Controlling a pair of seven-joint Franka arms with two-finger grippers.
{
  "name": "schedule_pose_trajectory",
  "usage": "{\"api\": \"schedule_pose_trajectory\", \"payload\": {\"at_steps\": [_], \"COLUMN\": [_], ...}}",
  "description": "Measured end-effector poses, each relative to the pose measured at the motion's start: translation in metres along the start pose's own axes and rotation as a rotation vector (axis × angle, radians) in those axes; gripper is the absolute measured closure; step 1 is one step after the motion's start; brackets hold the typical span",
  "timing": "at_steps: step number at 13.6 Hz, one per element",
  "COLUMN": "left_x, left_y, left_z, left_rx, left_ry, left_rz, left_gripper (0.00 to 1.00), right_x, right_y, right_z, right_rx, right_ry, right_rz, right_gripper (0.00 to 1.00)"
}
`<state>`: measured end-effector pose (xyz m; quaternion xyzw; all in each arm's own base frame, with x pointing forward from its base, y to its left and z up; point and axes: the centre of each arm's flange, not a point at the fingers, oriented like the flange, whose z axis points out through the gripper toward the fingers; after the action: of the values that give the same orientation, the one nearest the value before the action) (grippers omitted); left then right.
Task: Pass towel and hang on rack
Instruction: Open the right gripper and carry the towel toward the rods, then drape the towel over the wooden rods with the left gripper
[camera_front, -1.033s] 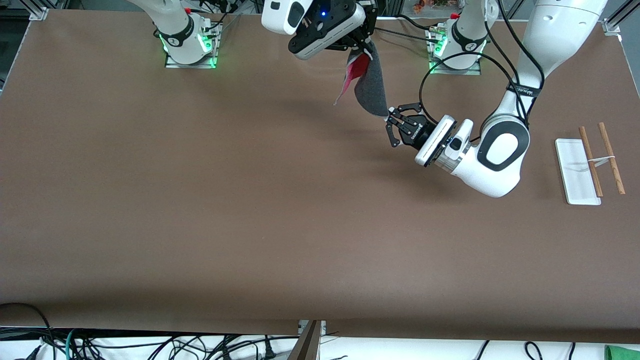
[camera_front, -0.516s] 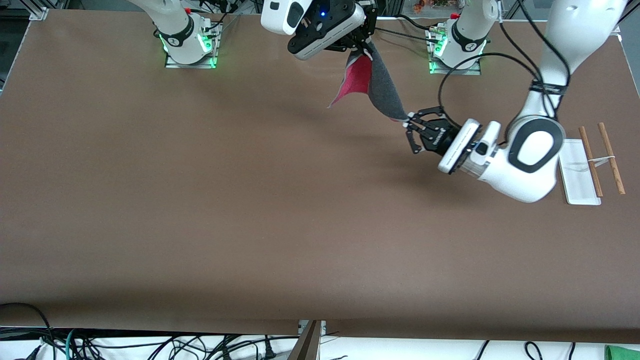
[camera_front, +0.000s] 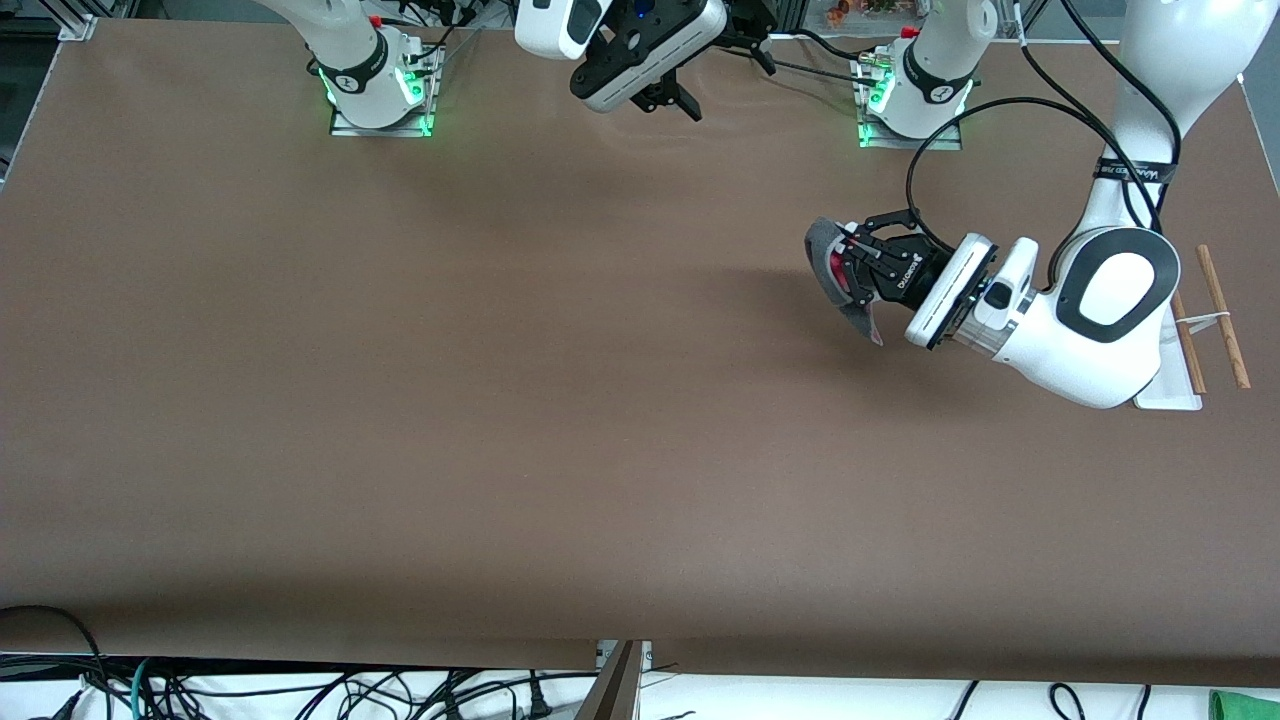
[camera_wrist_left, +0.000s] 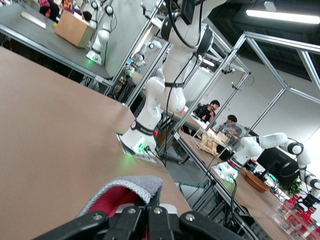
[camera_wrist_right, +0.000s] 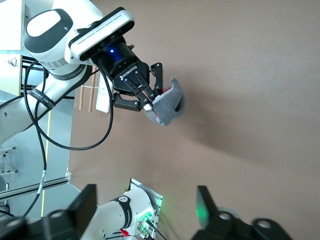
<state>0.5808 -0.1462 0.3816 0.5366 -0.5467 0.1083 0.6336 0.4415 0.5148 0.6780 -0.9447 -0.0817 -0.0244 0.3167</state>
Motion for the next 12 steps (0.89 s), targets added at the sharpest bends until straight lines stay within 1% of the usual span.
{"api": "schedule_pose_trajectory", "payload": {"at_steps": [1,4,6,7,9,10,11,12], "left_x": [0.003,0.025,0.014,-0.002,-0.042,-0.063,-0.083,-0.104], "left_y": [0.003,0.029,0.049,0.058,0.083,0.099,0.115,0.132], "left_z": [-0.008,-0.052,-0.085,-0.105,-0.148,-0.173,-0.196,-0.219], "left_rx": [0.013,0.083,0.138,0.161,0.187,0.206,0.233,0.261], "left_ry": [-0.058,-0.27,-0.402,-0.447,-0.506,-0.523,-0.528,-0.513], "left_rz": [-0.024,-0.135,-0.235,-0.282,-0.387,-0.437,-0.48,-0.521], "left_gripper": [0.98,0.98,0.98,0.98,0.98,0.98,0.98,0.98], "right_x": [0.0,0.002,0.012,0.02,0.039,0.049,0.059,0.067], "right_y": [0.0,0.002,0.014,0.028,0.067,0.088,0.109,0.132], "right_z": [0.0,-0.001,-0.013,-0.022,-0.036,-0.042,-0.048,-0.053], "right_rx": [0.0,-0.002,-0.015,-0.045,-0.126,-0.164,-0.201,-0.241], "right_ry": [0.0,0.003,0.019,0.014,-0.018,-0.029,-0.043,-0.064], "right_rz": [-0.001,0.0,-0.033,-0.064,-0.108,-0.113,-0.104,-0.088], "right_gripper": [0.0,0.0,0.0,0.0,0.0,0.0,0.0,0.0]}}
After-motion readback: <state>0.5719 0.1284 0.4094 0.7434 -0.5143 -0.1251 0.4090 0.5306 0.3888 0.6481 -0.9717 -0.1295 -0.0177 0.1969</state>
